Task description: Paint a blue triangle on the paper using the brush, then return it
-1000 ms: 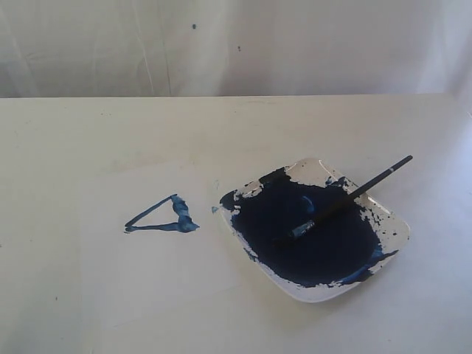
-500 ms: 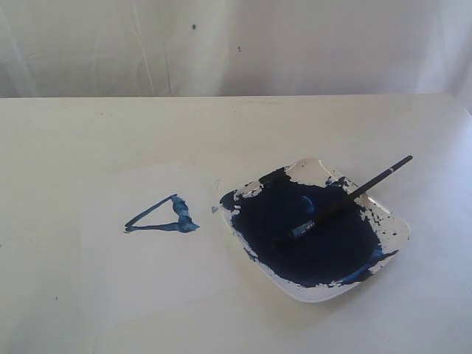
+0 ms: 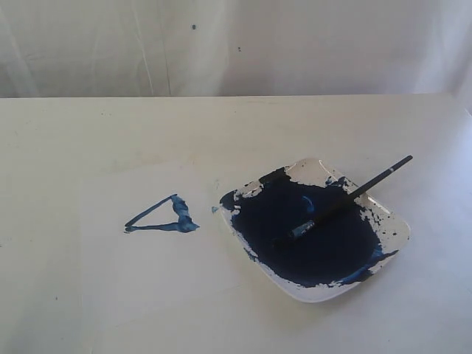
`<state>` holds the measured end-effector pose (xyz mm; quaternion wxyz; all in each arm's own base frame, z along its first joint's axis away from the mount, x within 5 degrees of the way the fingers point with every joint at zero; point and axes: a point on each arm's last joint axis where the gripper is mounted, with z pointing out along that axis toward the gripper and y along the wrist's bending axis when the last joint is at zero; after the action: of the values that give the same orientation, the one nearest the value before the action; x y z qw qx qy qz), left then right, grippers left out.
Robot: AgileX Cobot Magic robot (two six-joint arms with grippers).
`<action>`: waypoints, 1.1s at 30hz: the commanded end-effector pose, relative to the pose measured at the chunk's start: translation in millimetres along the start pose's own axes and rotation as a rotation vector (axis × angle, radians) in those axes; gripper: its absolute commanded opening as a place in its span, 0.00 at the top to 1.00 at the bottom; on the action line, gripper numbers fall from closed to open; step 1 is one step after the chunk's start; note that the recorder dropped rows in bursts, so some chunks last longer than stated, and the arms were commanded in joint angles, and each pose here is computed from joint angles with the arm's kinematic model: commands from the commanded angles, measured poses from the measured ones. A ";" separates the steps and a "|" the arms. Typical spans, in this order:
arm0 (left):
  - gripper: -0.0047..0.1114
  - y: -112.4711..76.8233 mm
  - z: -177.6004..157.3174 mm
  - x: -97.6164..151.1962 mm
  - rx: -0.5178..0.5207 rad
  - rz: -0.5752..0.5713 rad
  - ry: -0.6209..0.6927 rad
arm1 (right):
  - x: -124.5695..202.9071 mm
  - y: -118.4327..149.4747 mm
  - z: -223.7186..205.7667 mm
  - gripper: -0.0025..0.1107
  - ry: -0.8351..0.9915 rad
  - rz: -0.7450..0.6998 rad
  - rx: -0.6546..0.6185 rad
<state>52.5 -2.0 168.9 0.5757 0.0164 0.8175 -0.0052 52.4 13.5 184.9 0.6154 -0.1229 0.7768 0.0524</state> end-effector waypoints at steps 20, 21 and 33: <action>0.96 -0.2 0.1 0.7 0.001 -0.018 -0.004 | 0.2 -0.4 0.1 0.98 -0.011 0.010 0.008; 0.96 -0.2 0.1 0.7 0.001 -0.018 -0.004 | 0.2 -0.4 0.1 0.98 -0.011 0.010 0.008; 0.96 -0.2 0.1 0.7 0.001 -0.018 -0.004 | 0.2 -0.4 0.1 0.98 -0.011 0.010 0.008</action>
<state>52.5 -2.1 168.9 0.5757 0.0151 0.8175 -0.0068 52.4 13.5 184.9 0.6153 -0.1212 0.7771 0.0537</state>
